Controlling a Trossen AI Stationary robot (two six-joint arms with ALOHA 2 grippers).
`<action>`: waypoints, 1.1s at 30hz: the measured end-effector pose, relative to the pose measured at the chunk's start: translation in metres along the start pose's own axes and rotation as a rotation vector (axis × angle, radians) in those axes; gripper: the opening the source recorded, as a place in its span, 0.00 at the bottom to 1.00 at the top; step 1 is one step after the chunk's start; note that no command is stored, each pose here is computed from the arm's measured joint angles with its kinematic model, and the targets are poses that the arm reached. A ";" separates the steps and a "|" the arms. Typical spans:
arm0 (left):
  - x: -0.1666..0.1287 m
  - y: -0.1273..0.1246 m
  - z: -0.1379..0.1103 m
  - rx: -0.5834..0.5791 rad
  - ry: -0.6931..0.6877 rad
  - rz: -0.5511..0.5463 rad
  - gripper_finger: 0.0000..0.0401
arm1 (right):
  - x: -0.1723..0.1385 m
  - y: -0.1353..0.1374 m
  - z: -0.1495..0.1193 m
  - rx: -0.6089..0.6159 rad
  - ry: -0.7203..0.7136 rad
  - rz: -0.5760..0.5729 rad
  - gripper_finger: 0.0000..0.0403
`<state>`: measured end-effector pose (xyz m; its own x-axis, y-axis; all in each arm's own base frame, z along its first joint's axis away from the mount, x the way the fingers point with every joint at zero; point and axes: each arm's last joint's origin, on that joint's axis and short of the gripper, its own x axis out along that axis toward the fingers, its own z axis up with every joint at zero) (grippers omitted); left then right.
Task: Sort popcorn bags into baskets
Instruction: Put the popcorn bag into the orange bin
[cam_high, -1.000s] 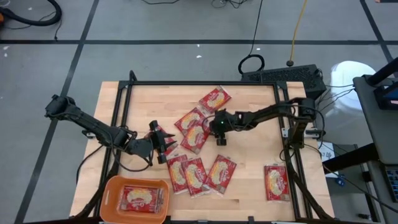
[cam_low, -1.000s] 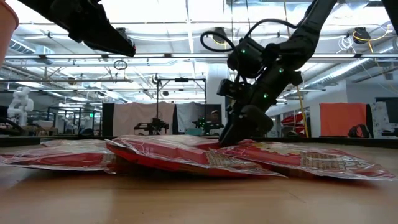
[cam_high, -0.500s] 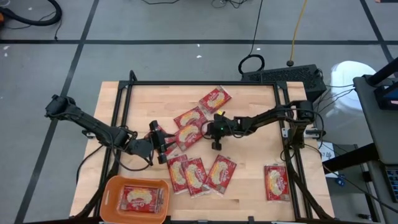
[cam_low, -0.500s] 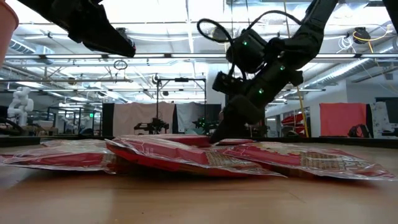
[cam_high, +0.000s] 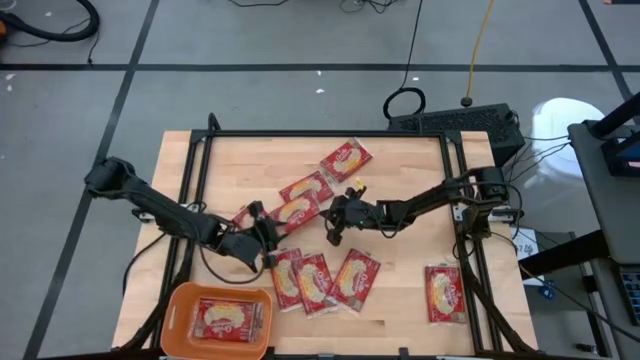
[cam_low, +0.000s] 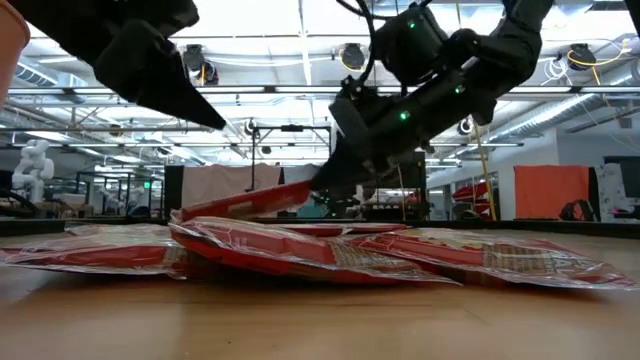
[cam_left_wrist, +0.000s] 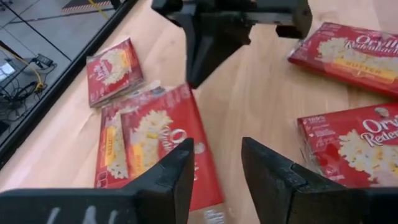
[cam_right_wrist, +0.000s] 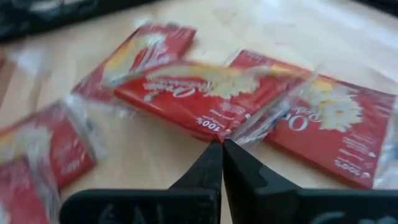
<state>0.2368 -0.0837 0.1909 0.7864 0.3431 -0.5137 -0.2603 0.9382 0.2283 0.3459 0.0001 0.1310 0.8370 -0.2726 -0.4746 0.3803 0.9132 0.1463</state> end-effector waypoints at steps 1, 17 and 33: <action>0.003 -0.001 0.000 -0.002 -0.001 0.003 0.37 | 0.000 0.001 0.001 0.024 -0.016 -0.016 0.00; 0.056 0.001 -0.016 -0.005 0.051 0.102 0.62 | -0.003 0.006 0.011 0.190 -0.147 -0.023 0.00; 0.084 0.013 -0.033 0.037 0.099 0.315 0.63 | -0.004 0.012 0.012 0.180 -0.153 0.026 0.00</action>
<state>0.2807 -0.0410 0.1232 0.6115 0.6208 -0.4906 -0.4599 0.7834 0.4180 0.3515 0.0090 0.1451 0.8920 -0.3054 -0.3332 0.4107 0.8555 0.3154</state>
